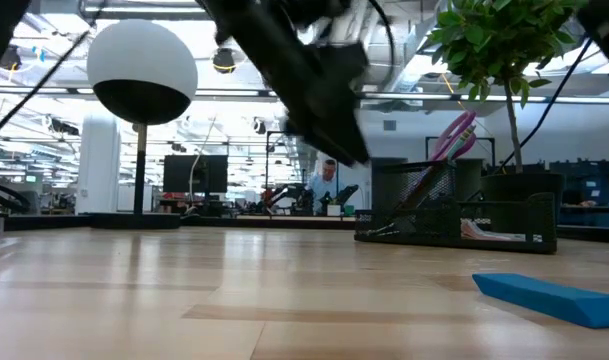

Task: Pick and place office supplies into organizer
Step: Put the black binder clip into the black desk organizer

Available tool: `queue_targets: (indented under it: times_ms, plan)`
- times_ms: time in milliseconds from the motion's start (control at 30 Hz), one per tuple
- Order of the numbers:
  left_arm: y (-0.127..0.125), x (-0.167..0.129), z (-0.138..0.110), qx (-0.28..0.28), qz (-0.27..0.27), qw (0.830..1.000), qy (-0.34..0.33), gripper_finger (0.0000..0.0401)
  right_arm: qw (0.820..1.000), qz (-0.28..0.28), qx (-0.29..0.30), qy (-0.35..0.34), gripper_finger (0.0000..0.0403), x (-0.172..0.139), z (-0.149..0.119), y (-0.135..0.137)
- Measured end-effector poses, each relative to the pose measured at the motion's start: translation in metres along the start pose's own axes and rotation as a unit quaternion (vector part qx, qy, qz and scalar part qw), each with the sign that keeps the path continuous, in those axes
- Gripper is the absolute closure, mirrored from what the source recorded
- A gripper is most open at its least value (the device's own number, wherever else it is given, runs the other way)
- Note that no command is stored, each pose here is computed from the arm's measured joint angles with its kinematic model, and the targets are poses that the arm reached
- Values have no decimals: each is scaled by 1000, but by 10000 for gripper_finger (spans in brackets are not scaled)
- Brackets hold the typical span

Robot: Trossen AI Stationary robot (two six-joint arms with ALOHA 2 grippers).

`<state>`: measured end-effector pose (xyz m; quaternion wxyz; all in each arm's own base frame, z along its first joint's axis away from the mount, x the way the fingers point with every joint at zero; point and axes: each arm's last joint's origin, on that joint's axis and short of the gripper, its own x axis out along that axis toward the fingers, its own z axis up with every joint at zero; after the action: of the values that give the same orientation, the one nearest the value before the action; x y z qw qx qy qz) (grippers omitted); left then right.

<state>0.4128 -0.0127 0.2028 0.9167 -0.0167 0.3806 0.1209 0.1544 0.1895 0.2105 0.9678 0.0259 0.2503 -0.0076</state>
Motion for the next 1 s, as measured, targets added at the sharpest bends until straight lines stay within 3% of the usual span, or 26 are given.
queue_targets:
  times_ms: [167, 267, 367, 500, 633, 700, 800, 1000]
  plan:
    - [-10, -60, -2, -48, -113, 988, 92, 214, 1000, -22, -16, 16, 398, 10, -9, -4]
    - [-26, -89, -15, -87, -192, 960, 184, 218, 999, -33, -10, 16, 398, 15, -7, -7]
    - [-45, -111, -31, -87, -206, 939, 260, 223, 999, -44, -5, 17, 398, 19, -5, -11]
    - [-65, -129, -59, -106, -112, 925, 348, 229, 998, -59, 0, 19, 398, 24, -2, -16]
    - [-77, -135, -83, -236, 79, 896, 369, 232, 997, -70, 10, 18, 398, 28, -1, -20]
    - [-81, -138, -92, -278, 144, 876, 367, 232, 997, -76, 7, 22, 398, 31, -2, -21]
    - [-87, -140, -104, -270, 191, 862, 385, 231, 997, -68, 11, 28, 398, 32, -1, -21]
    - [-94, -130, -116, -241, 215, 849, 419, 218, 998, -51, 17, 41, 398, 35, -2, -20]
